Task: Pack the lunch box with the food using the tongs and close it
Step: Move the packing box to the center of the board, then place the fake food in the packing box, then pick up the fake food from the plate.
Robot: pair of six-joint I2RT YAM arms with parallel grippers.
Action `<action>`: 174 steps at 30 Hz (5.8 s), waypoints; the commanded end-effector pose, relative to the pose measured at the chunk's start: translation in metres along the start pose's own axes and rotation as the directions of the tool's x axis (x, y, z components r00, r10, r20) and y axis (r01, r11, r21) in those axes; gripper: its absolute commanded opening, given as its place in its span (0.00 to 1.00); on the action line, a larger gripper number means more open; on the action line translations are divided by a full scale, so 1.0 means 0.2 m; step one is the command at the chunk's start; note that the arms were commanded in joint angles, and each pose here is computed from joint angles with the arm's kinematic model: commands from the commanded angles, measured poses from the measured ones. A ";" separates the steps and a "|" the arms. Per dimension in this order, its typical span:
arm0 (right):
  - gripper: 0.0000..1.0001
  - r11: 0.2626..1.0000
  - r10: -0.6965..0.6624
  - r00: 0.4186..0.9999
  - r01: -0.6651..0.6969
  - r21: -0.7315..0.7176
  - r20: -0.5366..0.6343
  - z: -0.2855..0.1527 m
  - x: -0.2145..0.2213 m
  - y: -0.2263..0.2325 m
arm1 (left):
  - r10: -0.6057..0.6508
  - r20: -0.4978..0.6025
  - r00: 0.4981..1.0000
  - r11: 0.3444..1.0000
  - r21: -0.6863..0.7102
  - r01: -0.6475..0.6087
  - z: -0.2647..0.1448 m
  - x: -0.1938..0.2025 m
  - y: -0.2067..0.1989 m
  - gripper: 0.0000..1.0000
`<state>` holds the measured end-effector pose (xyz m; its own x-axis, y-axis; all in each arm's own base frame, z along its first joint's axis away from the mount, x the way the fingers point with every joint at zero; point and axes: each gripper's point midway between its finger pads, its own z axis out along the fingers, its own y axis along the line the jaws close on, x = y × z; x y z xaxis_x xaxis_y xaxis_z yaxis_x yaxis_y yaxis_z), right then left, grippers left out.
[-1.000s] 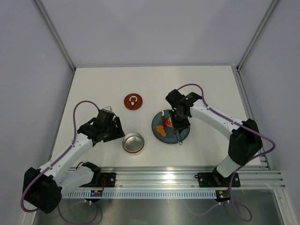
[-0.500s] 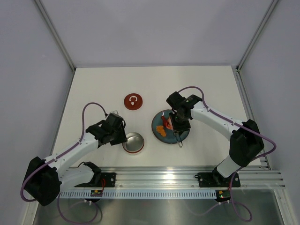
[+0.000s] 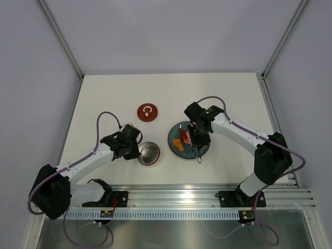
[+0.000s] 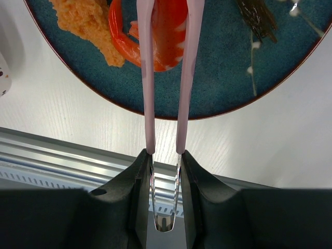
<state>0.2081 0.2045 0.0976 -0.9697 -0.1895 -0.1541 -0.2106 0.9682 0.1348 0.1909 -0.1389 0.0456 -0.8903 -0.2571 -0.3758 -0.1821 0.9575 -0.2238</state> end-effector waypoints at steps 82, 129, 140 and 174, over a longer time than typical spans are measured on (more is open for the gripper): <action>0.01 0.940 -0.275 0.960 0.282 -0.193 0.062 0.05 -0.25 0.73 | 0.063 0.338 0.939 0.994 -0.101 -0.030 -0.42 -0.67 -0.08 0.50; 0.36 0.930 -0.312 0.944 0.327 -0.170 0.110 -0.02 -0.27 0.79 | 0.073 0.332 0.941 0.993 -0.113 -0.037 -0.41 -0.66 -0.06 0.54; 0.36 0.973 -0.196 0.961 0.215 -0.081 0.192 -0.21 -0.30 0.49 | 0.083 0.376 0.923 0.989 -0.143 -0.030 -0.47 -0.71 -0.03 0.55; 0.36 0.996 0.073 0.997 -0.074 0.052 0.014 0.01 0.01 -0.28 | 0.074 0.336 0.939 0.996 -0.072 -0.053 -0.40 -0.69 -0.11 0.56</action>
<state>0.2067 0.1451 0.0884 -0.9855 -0.1001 -0.1366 -0.1112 0.9909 0.0760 0.2754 -0.1081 0.1692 -0.7306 -0.2014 -0.6524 -0.1768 0.9787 -0.1041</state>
